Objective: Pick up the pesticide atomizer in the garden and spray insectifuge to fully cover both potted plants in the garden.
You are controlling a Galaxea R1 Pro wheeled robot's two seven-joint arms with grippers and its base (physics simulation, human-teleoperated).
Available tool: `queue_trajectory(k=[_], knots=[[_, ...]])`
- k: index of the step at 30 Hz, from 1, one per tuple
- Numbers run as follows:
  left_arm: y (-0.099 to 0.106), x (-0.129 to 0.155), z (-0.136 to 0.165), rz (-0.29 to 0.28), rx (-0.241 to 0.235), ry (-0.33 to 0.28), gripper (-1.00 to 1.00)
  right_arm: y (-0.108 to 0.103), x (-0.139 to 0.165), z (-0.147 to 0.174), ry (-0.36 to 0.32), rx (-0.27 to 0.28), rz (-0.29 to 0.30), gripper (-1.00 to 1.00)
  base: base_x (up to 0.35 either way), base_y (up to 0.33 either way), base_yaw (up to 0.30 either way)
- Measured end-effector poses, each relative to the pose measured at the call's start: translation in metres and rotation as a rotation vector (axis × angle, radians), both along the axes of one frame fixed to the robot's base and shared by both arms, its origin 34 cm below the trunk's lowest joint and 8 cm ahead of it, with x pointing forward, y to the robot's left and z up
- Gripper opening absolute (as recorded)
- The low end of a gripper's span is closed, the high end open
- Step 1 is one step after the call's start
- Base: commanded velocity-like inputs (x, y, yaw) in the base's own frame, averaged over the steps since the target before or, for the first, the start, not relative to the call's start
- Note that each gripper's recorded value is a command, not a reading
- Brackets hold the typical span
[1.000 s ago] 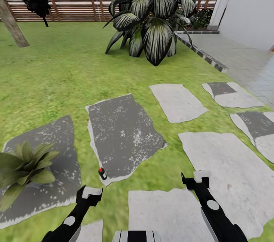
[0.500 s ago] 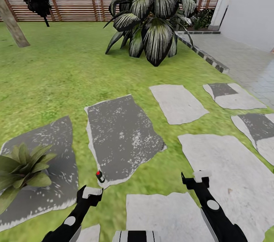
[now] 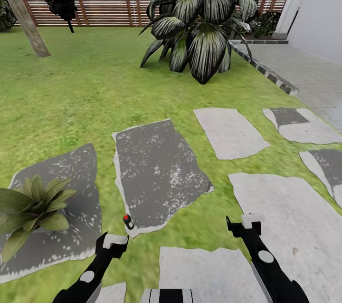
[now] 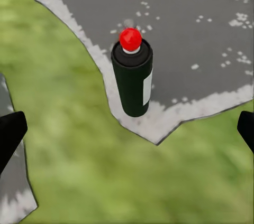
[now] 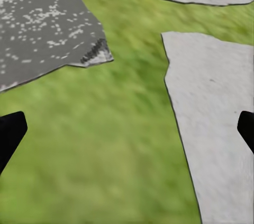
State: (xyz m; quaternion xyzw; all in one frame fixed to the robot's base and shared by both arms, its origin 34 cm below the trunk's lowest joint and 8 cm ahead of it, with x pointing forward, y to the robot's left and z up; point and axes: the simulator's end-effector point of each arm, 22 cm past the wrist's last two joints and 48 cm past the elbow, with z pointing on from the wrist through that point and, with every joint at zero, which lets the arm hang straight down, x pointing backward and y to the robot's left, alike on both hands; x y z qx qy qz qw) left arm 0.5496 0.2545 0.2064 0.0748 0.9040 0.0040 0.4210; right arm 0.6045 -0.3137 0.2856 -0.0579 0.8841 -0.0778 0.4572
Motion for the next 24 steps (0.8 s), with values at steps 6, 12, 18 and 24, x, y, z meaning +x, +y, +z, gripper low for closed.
queue_trajectory(k=[6, 12, 18, 24], knots=[[-0.0001, 0.0001, 0.0, 0.0, 0.0, -0.001, 1.0, 0.0, 0.0001, -0.0001, 0.0, 0.0, 0.0, 1.0, 0.067, 0.0, 0.002], [0.0, 0.0002, 0.0002, 0.001, -0.001, -0.001, 1.0, 0.0, -0.0001, -0.0001, 0.0, 0.0, 0.0, 1.0, 0.069, 0.0, 0.0], [0.0, 0.0002, 0.0003, 0.0, 0.0, -0.002, 1.0, 0.0, -0.0003, -0.0003, 0.001, 0.0, 0.0, 1.0, 0.22, 0.0, 0.0], [0.0, 0.0002, 0.0001, 0.0, 0.0, -0.001, 1.0, 0.0, -0.0005, -0.0008, 0.002, 0.0, 0.0, 1.0, 0.037, 0.0, 0.0]])
